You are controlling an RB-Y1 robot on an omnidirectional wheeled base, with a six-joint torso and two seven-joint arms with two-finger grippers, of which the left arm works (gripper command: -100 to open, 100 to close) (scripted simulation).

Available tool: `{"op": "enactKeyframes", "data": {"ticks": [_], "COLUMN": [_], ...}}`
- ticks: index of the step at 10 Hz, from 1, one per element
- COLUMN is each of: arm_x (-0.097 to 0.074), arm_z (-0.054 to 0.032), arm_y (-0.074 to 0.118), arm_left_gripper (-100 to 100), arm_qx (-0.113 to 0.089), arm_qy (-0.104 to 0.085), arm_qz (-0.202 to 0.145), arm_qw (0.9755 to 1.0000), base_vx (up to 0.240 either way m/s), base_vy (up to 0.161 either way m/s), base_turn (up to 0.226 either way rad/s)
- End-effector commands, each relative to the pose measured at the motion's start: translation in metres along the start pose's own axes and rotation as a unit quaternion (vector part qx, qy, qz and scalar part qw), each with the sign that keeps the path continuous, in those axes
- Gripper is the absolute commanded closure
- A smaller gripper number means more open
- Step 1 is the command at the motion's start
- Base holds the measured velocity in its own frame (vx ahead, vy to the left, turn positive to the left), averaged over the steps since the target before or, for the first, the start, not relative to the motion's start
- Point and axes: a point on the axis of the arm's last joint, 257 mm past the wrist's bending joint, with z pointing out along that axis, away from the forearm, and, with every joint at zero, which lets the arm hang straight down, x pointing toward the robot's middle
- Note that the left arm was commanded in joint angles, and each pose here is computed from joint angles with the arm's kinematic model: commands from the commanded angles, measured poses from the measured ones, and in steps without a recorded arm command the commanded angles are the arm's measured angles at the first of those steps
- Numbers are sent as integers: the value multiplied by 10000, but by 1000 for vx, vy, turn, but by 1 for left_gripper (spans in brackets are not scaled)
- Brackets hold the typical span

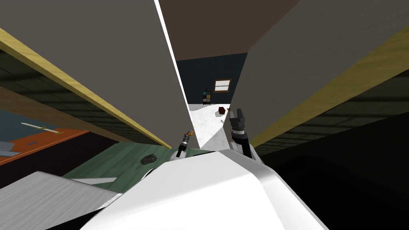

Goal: Push the door open

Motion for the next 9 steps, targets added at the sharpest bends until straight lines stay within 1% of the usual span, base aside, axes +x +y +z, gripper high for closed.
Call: {"op": "enactKeyframes", "data": {"ticks": [1,2,4,5,6,9], "arm_x": [-94,-94,-230,-230,-323,-525], "arm_z": [41,41,27,27,14,-19], "arm_y": [-95,-95,-97,-97,-98,-99], "arm_left_gripper": [100,100,100,100,100,100], "arm_qx": [107,107,105,105,103,96], "arm_qy": [-85,-85,-271,-271,-399,-679], "arm_qz": [23,23,27,27,29,32], "arm_qw": [9999,9999,9996,9996,9991,9976], "base_vx": [168,107,161,139,163,187], "base_vy": [-56,-43,-66,-81,-80,-116], "base_turn": [12,-5,47,37,36,68]}}
